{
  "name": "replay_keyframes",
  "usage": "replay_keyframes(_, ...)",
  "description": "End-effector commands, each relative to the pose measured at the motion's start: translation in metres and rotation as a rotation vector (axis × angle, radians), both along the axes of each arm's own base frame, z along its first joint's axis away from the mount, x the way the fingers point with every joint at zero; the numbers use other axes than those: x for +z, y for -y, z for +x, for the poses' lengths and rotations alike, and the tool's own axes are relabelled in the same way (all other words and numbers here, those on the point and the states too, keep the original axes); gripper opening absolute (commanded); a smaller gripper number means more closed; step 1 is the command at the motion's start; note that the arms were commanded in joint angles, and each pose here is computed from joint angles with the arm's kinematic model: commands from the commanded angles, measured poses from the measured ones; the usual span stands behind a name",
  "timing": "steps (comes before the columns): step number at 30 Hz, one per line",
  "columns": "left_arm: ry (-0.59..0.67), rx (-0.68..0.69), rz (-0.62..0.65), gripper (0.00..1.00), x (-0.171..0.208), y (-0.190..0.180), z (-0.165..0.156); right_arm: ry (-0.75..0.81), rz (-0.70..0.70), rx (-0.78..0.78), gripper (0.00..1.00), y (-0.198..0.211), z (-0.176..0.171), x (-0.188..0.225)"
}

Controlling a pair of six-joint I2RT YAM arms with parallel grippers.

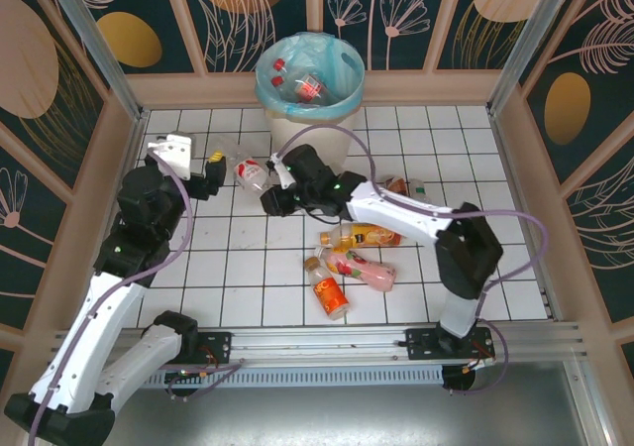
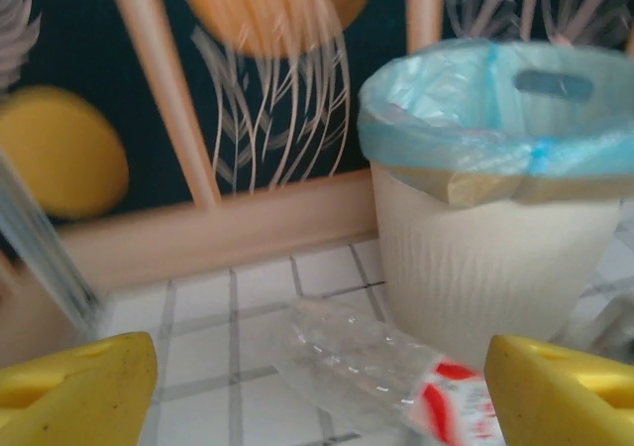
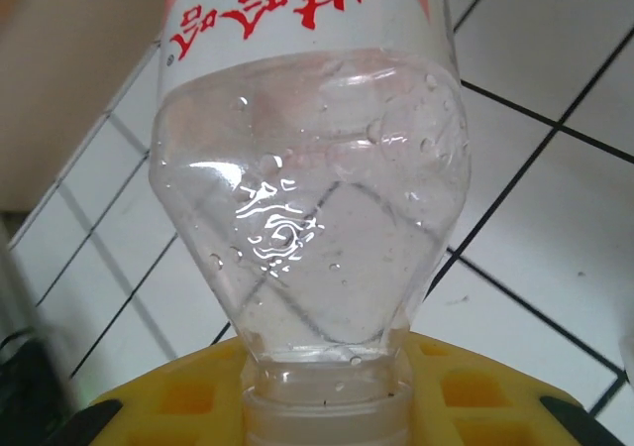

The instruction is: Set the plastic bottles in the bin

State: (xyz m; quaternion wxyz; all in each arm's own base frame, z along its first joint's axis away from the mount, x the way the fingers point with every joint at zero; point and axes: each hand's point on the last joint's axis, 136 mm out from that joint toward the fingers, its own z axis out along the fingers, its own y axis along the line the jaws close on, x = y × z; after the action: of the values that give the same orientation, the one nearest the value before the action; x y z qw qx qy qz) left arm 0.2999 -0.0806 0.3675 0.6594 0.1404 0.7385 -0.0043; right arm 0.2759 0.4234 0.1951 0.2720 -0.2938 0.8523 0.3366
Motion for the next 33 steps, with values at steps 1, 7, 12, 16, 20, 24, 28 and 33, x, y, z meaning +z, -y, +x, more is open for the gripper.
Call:
replay_keyframes(1,0.17,-0.185,0.538,0.9,0.011,0.019,-0.011,-0.07,-0.027,0.133,0.1,0.022,-0.031,0.024)
replay_keyframes(7,0.269,-0.397,0.979,0.97,-0.008,0.039,-0.02,-0.16,0.031,0.181,0.07,0.064,-0.038,0.065)
replay_keyframes(12,0.321,-0.546,0.97,0.97,-0.003,0.062,-0.029,-0.203,0.06,0.27,0.07,0.078,-0.054,0.085)
replay_keyframes(16,0.308,-0.651,0.94,0.97,-0.016,0.077,-0.031,-0.235,0.078,0.364,0.07,0.081,-0.074,0.096)
replay_keyframes(20,0.25,-0.696,0.946,0.97,-0.032,0.079,-0.03,-0.235,0.105,0.407,0.07,0.083,-0.084,0.109)
replay_keyframes(24,0.182,-0.7,0.997,0.96,-0.045,0.072,-0.028,-0.23,0.115,0.412,0.06,0.085,-0.088,0.115)
replay_keyframes(28,0.15,-0.652,1.059,0.95,-0.048,0.06,-0.024,-0.234,0.115,0.422,0.06,0.088,-0.092,0.117)
replay_keyframes(33,0.122,-0.597,1.133,0.94,-0.051,0.049,-0.017,-0.24,0.138,0.445,0.06,0.09,-0.099,0.123)
